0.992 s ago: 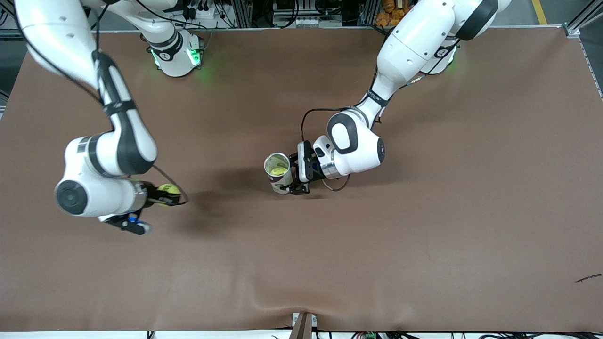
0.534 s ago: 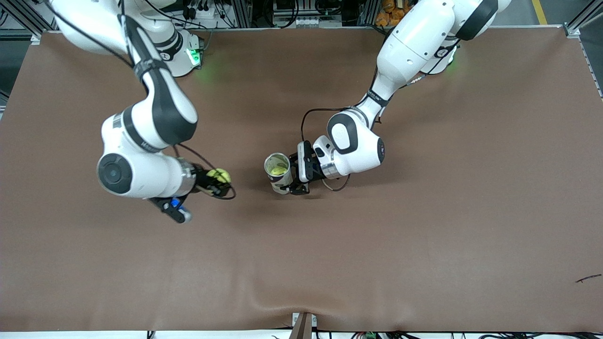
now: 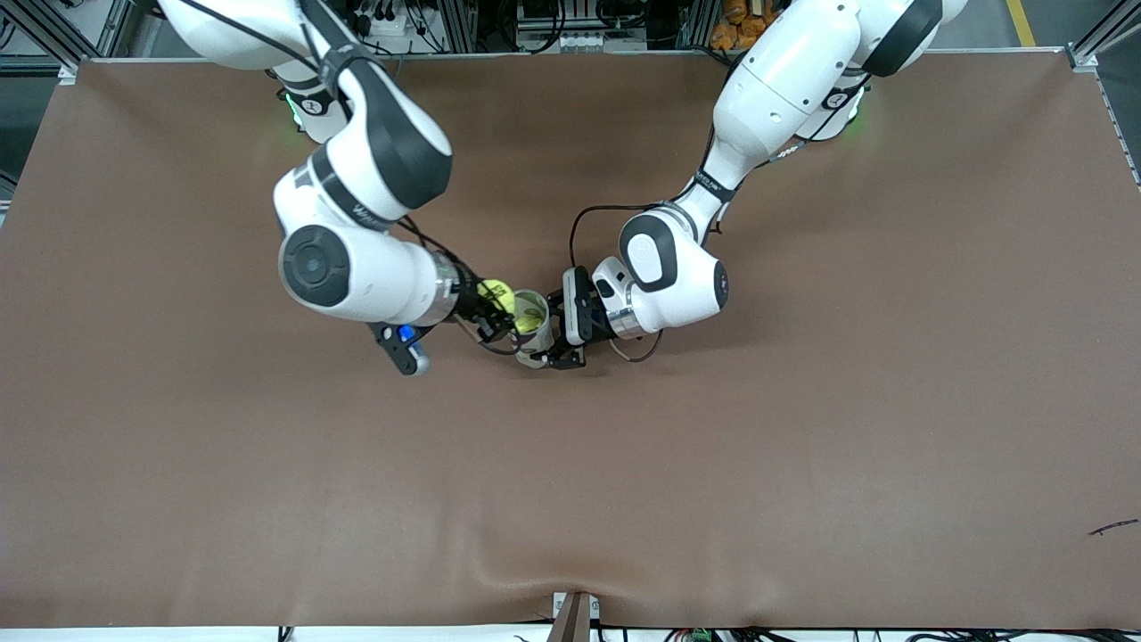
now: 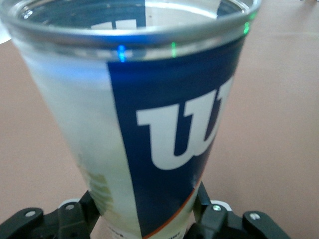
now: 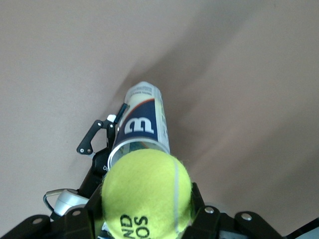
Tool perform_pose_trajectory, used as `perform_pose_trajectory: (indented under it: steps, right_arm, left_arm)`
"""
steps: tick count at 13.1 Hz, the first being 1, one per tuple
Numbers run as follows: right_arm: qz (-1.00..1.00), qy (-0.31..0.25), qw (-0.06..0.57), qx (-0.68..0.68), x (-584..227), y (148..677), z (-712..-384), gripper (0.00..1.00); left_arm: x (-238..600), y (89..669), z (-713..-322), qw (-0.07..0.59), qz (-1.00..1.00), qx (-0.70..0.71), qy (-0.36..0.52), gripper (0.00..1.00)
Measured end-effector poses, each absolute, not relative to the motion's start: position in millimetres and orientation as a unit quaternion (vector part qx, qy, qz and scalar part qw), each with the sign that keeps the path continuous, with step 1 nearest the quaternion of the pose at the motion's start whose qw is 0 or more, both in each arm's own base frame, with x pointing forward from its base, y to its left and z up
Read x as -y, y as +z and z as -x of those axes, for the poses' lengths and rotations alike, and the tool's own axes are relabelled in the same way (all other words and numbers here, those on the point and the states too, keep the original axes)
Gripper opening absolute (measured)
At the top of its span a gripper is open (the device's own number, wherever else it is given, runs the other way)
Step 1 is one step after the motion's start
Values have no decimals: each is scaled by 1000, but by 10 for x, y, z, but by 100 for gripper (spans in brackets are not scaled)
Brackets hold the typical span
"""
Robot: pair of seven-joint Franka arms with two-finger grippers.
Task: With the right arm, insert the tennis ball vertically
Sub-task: 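Open the right gripper to drop the second ball into the tube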
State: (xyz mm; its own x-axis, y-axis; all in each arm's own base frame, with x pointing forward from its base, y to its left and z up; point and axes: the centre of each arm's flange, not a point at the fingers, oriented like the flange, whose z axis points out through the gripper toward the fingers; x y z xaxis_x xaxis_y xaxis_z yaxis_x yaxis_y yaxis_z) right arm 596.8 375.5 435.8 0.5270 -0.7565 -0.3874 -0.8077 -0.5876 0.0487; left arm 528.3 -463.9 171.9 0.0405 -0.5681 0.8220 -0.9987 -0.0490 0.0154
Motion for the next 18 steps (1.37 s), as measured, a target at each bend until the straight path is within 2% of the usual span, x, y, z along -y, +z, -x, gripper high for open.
perform_pose_trajectory:
  steps: [7,10,11,13,18]
  right_arm:
    - [861,190,60,-468,-4016,4007,-5929,67]
    - [859,191,59,-471,-4020,3901,-5957,70]
    - [859,191,58,-472,-4019,3887,-5959,78]
    - [859,191,58,-472,-4020,3883,-5959,98]
    - [859,191,58,-472,-4020,3891,-5963,100]
  left_arm:
    - [4639,1718,-5283,325,-644,608,331,76]
    - [4638,1717,-5283,325,-644,608,331,76]
    - [4638,1717,-5283,325,-644,608,331,76]
    - [4636,1716,-5284,325,-644,608,331,76]
    - [4636,1715,-5284,325,-644,608,331,77]
